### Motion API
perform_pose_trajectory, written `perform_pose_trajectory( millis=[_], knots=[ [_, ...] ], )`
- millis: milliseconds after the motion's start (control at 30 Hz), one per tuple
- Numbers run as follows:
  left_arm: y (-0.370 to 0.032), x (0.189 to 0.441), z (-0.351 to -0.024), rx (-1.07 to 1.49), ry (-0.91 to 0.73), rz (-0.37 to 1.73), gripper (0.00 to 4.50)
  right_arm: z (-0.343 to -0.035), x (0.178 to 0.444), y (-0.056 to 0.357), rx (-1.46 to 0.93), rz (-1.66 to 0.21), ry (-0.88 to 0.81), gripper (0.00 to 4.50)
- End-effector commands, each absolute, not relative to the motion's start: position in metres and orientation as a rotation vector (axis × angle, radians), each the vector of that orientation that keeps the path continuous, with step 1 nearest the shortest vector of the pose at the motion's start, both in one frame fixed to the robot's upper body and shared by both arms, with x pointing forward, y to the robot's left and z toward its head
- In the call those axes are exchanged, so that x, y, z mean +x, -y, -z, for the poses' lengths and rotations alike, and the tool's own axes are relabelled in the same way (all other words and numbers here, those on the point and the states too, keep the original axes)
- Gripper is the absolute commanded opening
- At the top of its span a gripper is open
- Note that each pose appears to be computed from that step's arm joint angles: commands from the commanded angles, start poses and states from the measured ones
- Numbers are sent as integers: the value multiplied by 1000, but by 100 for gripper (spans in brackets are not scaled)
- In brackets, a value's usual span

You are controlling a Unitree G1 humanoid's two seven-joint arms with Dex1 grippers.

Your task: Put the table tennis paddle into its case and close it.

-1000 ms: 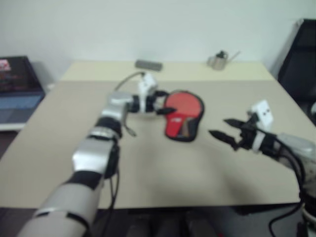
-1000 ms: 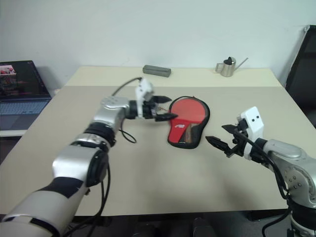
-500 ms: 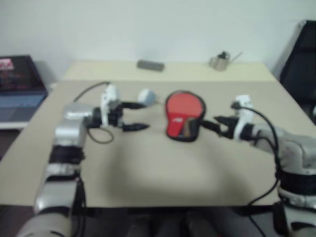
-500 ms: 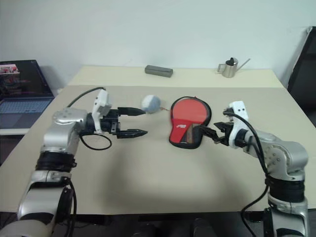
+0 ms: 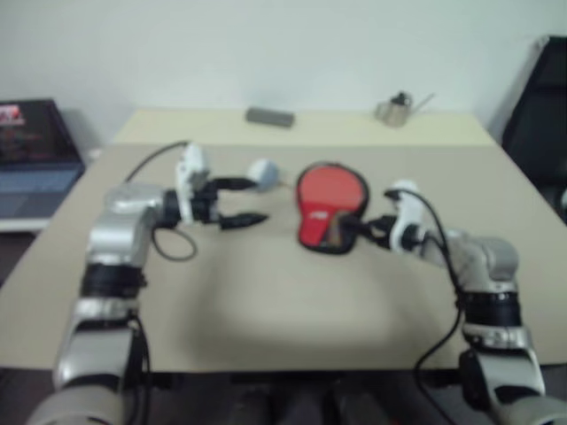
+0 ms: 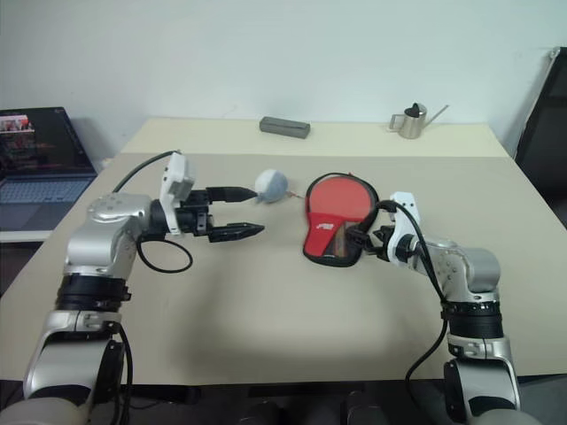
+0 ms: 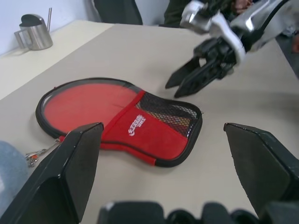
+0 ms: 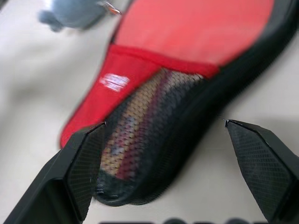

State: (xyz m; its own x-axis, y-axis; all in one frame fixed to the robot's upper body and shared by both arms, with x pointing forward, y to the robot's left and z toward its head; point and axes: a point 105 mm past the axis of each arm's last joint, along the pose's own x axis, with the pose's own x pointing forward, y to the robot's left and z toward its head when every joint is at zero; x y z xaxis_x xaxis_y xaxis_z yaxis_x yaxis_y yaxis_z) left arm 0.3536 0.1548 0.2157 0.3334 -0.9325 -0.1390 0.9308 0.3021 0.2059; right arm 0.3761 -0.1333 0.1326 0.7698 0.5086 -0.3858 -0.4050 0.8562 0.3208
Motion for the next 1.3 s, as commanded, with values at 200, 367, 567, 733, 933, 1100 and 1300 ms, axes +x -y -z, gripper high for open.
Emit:
perform_pose_trajectory(
  millis=[200, 367, 567, 733, 933, 1100, 1300],
  knots=[
    [-151, 341, -234, 295, 45, 1292, 450, -139, 393, 127, 236, -496, -451, 448],
    [-158, 345, -235, 332, 38, 1262, 450, -135, 403, 113, 334, -499, -483, 448],
    [-161, 345, -235, 340, 35, 1251, 450, -128, 405, 100, 298, -518, -500, 448],
    [-163, 346, -235, 340, 34, 1238, 450, -120, 408, 104, 294, -479, -514, 385],
    [-166, 347, -234, 339, 30, 1225, 450, -119, 408, 112, 316, -456, -525, 173],
    [-168, 346, -231, 339, 20, 1228, 450, -117, 406, 114, 324, -446, -540, 12],
    [-170, 334, -222, 339, -6, 1252, 450, -119, 400, 117, 317, -452, -556, 5]
  ],
)
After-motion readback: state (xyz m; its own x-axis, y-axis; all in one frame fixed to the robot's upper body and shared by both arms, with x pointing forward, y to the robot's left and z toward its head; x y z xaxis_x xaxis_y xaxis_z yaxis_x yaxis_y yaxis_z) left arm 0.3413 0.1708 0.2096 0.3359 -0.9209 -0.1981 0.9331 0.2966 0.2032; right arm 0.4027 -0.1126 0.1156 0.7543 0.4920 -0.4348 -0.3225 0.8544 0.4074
